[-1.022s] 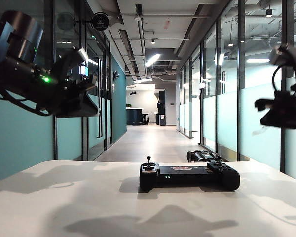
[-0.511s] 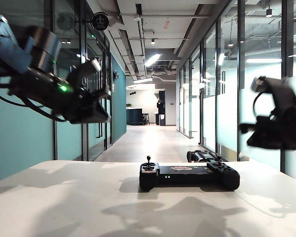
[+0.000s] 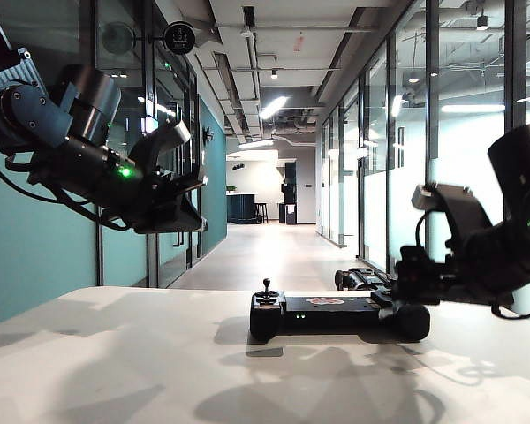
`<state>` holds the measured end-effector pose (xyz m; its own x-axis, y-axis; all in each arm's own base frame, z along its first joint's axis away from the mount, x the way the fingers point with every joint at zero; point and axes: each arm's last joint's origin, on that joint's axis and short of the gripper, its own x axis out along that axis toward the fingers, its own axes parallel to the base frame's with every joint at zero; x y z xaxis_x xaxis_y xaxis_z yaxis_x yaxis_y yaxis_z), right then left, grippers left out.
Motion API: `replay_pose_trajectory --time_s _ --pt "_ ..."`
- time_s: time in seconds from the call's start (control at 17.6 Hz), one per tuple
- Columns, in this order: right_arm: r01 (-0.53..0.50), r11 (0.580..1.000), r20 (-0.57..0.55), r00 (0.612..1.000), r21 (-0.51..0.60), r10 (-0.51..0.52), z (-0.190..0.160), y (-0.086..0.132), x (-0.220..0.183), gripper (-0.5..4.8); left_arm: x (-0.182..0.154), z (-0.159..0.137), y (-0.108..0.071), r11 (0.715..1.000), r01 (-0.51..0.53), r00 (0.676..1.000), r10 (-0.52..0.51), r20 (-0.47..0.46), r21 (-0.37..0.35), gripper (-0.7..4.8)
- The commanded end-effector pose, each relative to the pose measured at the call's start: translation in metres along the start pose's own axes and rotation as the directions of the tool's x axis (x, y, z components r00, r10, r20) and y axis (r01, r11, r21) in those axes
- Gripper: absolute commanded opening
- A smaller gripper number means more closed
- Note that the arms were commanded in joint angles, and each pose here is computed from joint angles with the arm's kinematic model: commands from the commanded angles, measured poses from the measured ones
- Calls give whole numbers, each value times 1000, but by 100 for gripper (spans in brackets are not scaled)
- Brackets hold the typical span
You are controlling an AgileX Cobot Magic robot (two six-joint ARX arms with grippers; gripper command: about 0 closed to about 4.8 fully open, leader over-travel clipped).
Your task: Push the left joystick on the remote control sitting on the white table forward to make the robot dog walk in a straight line until it approaches the door.
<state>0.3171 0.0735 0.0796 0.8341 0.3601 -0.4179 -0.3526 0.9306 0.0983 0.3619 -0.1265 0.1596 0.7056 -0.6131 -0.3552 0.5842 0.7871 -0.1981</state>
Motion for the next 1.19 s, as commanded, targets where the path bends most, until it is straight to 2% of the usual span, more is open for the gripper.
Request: replay_pose_trajectory --time_s 0.06,0.28,0.97,1.02,1.19 --pt "25 1000 7 1000 3 -25 2 -2 6 392 1 3 -3 1000 15 1000 -15 13 9 -5" --pt "22 1000 -60 998 15 -21 5 -4 19 390 1 3 -4 1000 28 1000 -28 13 7 -5" --pt "21 999 -121 993 27 -17 -5 -9 47 384 1 3 -4 999 35 999 -35 12 7 -5" --pt "20 1000 -128 992 21 -17 -7 -10 48 358 1 3 -4 999 35 999 -35 12 6 -5" --pt "23 1000 -116 993 5 -22 -6 -10 48 355 1 3 -4 999 37 999 -37 11 6 -5"
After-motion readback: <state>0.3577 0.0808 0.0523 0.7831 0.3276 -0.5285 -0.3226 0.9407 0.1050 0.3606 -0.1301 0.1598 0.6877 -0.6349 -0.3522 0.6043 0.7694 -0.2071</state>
